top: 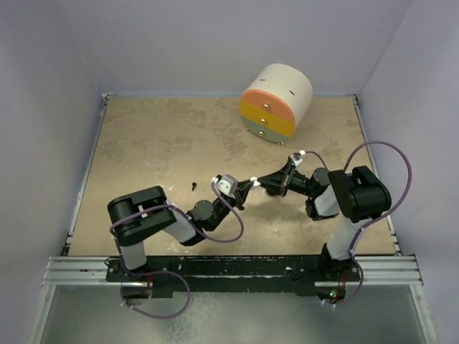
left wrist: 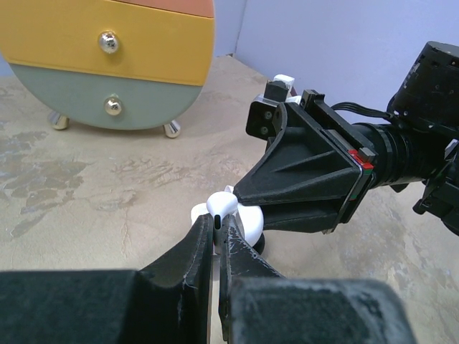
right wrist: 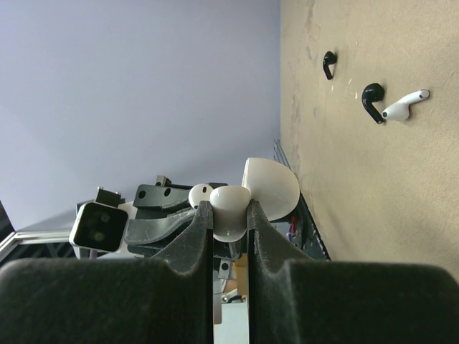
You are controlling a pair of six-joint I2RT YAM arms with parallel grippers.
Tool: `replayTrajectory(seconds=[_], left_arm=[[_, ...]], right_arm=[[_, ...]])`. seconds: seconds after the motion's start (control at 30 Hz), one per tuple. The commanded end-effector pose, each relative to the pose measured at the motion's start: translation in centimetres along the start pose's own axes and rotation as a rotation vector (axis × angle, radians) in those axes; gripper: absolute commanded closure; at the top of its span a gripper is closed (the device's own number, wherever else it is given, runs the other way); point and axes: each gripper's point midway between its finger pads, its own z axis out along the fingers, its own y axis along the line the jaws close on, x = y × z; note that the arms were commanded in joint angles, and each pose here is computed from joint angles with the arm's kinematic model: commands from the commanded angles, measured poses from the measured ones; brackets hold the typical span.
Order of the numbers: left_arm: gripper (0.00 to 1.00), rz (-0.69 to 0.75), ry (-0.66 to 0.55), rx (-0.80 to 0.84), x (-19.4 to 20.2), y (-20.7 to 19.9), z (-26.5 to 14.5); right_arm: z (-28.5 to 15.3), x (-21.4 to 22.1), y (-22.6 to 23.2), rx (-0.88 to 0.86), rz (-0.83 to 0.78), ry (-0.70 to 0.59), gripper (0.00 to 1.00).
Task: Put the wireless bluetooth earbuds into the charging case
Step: Place the earbud in the charging case.
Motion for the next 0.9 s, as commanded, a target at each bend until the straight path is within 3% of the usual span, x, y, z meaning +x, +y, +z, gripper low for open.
replayTrajectory(seconds=[0.0, 0.87], left_arm=[[1.0, -0.065, -0.202, 0.023, -5.27, -1.12, 0.9], [1.0, -0.041, -0.202, 0.012, -5.03, -1.01, 1.24]], right_arm=[[-2.72, 4.2, 10.26, -0.462, -0.703, 0.023, 1.0], [-3.18, 5.03, 10.6, -0.467, -0.722, 0.039, 1.0]])
